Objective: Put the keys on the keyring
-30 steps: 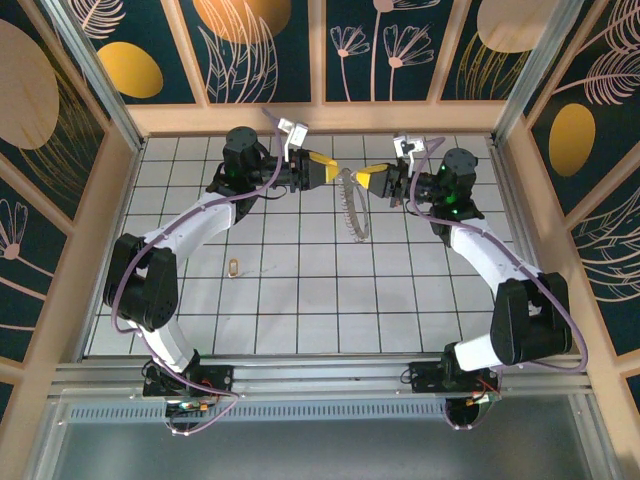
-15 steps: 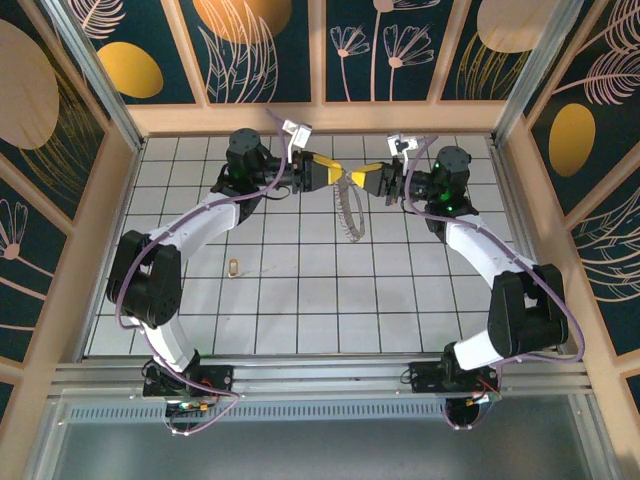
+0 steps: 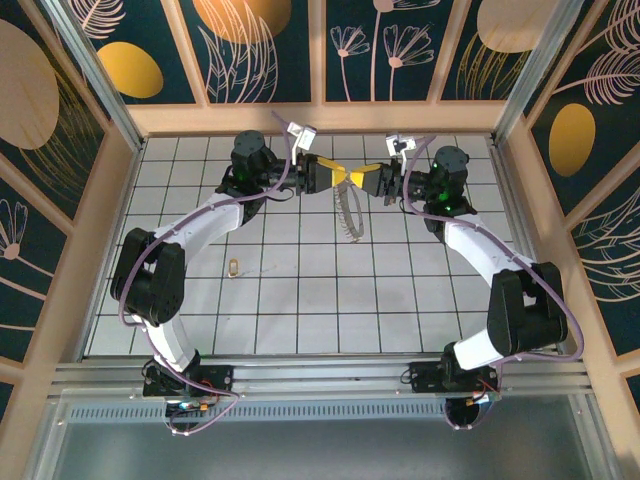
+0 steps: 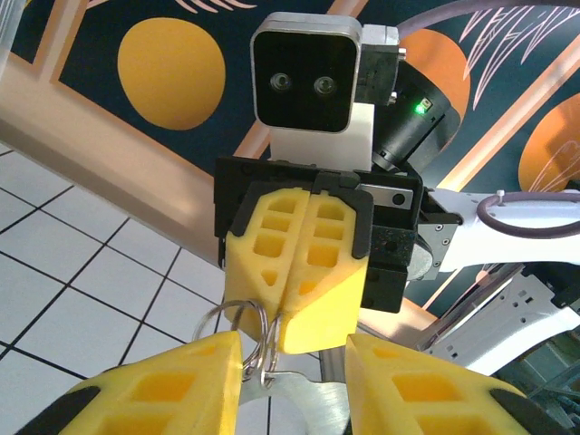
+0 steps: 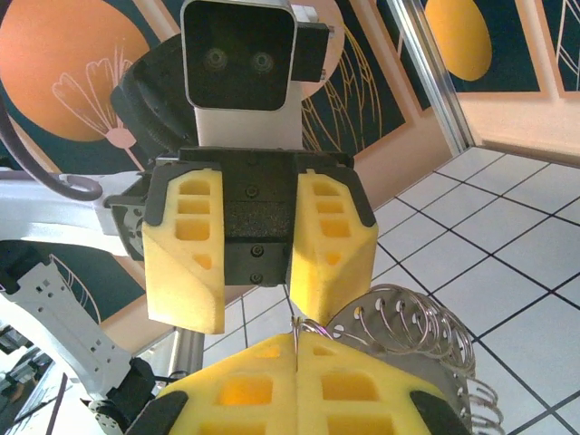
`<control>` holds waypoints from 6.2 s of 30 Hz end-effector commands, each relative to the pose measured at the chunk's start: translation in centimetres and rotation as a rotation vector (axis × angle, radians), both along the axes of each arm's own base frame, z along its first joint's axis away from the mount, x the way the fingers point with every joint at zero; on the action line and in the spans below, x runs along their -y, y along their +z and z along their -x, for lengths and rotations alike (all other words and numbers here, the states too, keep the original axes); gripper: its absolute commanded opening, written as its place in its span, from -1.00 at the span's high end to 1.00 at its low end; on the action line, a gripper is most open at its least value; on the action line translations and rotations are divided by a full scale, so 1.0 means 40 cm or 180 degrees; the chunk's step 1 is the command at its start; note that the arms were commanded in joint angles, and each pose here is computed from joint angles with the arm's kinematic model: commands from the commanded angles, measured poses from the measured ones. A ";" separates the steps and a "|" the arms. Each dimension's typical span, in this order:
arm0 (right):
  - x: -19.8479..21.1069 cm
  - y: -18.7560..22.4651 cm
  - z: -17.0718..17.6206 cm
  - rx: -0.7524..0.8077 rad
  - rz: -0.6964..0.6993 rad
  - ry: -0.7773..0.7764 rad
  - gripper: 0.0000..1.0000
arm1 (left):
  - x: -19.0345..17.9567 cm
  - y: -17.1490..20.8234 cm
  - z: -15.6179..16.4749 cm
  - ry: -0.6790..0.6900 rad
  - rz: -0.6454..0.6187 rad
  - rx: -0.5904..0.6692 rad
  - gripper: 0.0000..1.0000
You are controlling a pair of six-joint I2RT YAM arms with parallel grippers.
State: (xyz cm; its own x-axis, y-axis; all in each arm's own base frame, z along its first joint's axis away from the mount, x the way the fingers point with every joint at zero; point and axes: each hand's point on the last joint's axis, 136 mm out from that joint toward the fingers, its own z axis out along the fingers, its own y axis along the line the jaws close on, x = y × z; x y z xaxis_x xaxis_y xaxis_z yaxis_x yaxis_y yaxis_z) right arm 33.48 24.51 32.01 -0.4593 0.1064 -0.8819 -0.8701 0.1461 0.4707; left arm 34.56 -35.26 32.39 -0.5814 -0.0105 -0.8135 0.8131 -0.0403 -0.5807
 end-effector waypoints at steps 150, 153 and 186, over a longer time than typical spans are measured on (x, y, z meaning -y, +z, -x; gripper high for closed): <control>0.079 0.211 0.057 0.1117 -0.0531 -0.0493 1.00 | -0.031 0.217 -0.049 0.0922 0.0171 0.0785 0.05; 0.090 0.253 0.064 0.1272 -0.0710 -0.0589 1.00 | -0.031 0.228 -0.037 0.0864 0.0218 0.0750 -0.09; 0.042 0.309 0.048 0.1142 -0.1543 -0.0352 1.00 | 0.008 0.241 -0.029 0.0322 0.0587 0.0460 -0.14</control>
